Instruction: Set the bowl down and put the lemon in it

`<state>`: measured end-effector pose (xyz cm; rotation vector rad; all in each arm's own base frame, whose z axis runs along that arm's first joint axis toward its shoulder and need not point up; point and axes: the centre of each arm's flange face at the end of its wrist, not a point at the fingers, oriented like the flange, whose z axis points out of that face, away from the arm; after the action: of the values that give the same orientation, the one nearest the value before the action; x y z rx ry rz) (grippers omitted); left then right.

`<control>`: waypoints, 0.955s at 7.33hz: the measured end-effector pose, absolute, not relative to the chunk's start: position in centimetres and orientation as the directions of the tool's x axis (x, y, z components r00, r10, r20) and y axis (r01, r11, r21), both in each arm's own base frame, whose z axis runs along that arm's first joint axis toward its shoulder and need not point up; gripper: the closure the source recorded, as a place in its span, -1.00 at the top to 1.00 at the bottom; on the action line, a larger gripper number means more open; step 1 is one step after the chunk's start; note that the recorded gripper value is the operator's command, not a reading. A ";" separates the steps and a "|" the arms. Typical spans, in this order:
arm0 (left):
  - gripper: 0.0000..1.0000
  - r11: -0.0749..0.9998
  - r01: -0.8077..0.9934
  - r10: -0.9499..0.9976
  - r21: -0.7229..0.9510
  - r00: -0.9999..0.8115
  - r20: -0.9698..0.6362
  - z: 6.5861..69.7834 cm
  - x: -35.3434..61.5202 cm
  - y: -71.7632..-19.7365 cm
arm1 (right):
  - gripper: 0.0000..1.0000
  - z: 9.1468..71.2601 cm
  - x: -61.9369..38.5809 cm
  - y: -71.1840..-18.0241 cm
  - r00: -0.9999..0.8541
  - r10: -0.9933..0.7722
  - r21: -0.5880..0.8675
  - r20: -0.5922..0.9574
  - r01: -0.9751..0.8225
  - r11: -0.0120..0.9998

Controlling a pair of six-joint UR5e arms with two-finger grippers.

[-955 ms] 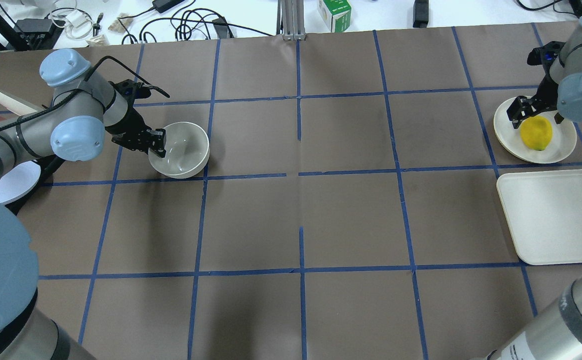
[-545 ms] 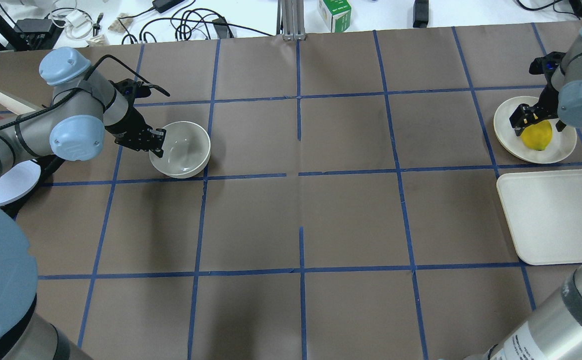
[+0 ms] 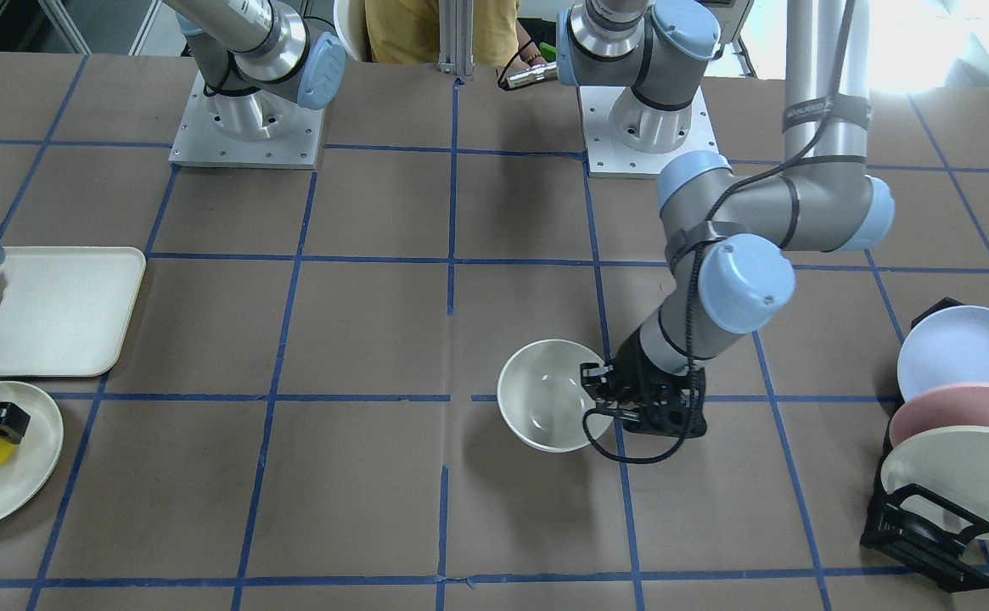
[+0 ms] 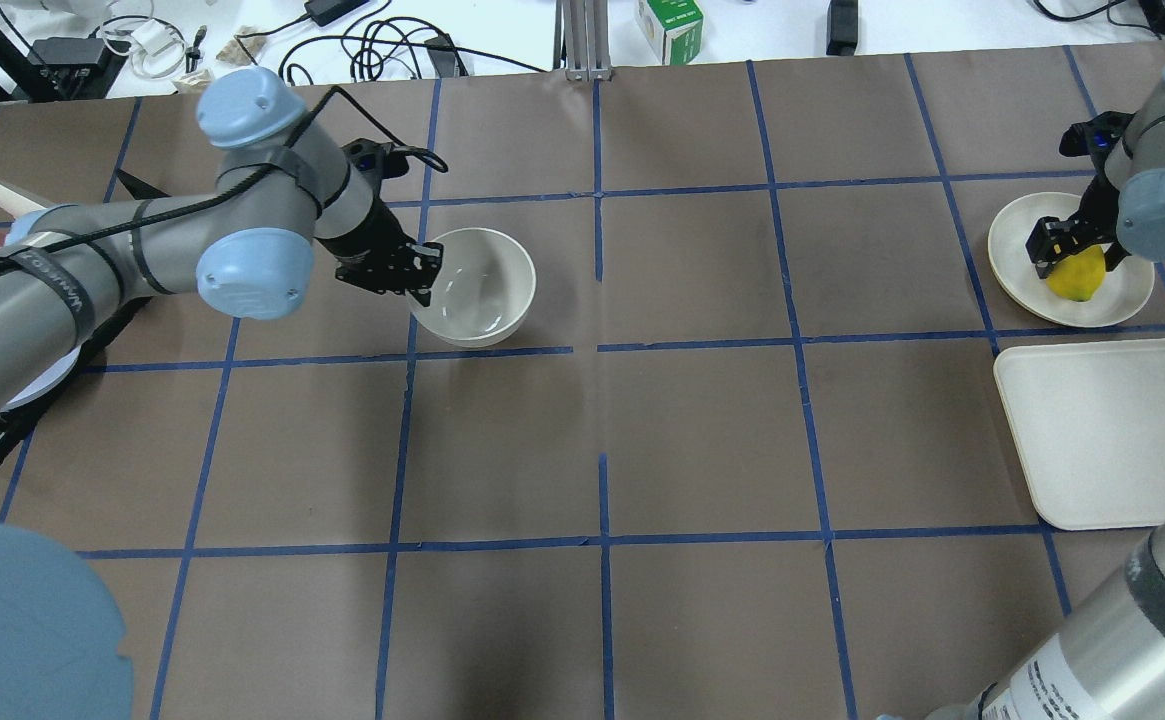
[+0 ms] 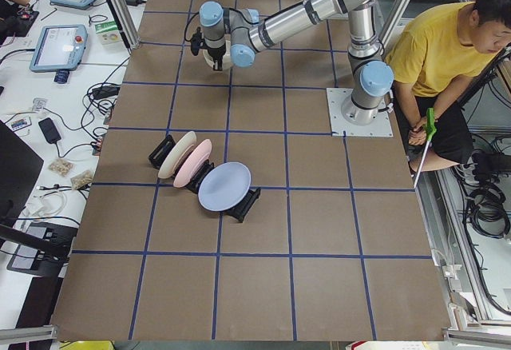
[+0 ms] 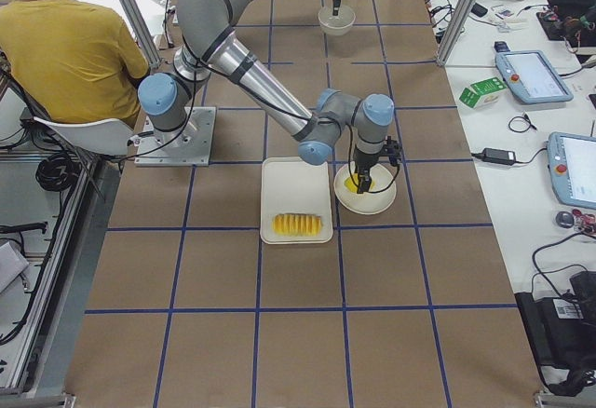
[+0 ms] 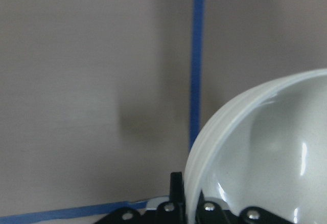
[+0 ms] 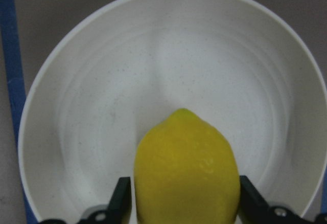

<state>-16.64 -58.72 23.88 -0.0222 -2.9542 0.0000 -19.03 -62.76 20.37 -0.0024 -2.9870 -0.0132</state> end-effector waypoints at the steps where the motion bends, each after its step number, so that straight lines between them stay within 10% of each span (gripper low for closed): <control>1: -1.00 1.000 -0.021 -0.020 -0.001 -0.981 0.191 23.3 -20.3 -58.0 | -1.00 20.9 -19.0 -62.7 -0.988 0.002 0.007 0.156 0.003 1.000; 4: -1.00 0.997 -0.074 -0.067 -0.022 -0.970 0.232 21.1 -25.7 -56.9 | -1.00 26.3 -16.7 -61.4 -0.993 0.015 0.009 0.121 0.016 1.000; 5: 0.17 0.997 -0.073 -0.068 -0.012 -0.966 0.249 20.7 -26.4 -56.6 | -1.00 28.4 -14.2 -61.0 -0.996 0.027 0.003 0.082 0.028 1.000; 7: 0.88 0.997 -0.070 -0.065 -0.013 -0.965 0.254 20.9 -26.8 -56.3 | -1.00 32.0 -6.9 -60.3 -0.999 0.020 0.008 0.042 0.020 1.000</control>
<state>-26.84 -56.28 20.91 0.0993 -2.8839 0.0314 -6.91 -60.26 32.02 -0.0311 -3.0998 -0.0135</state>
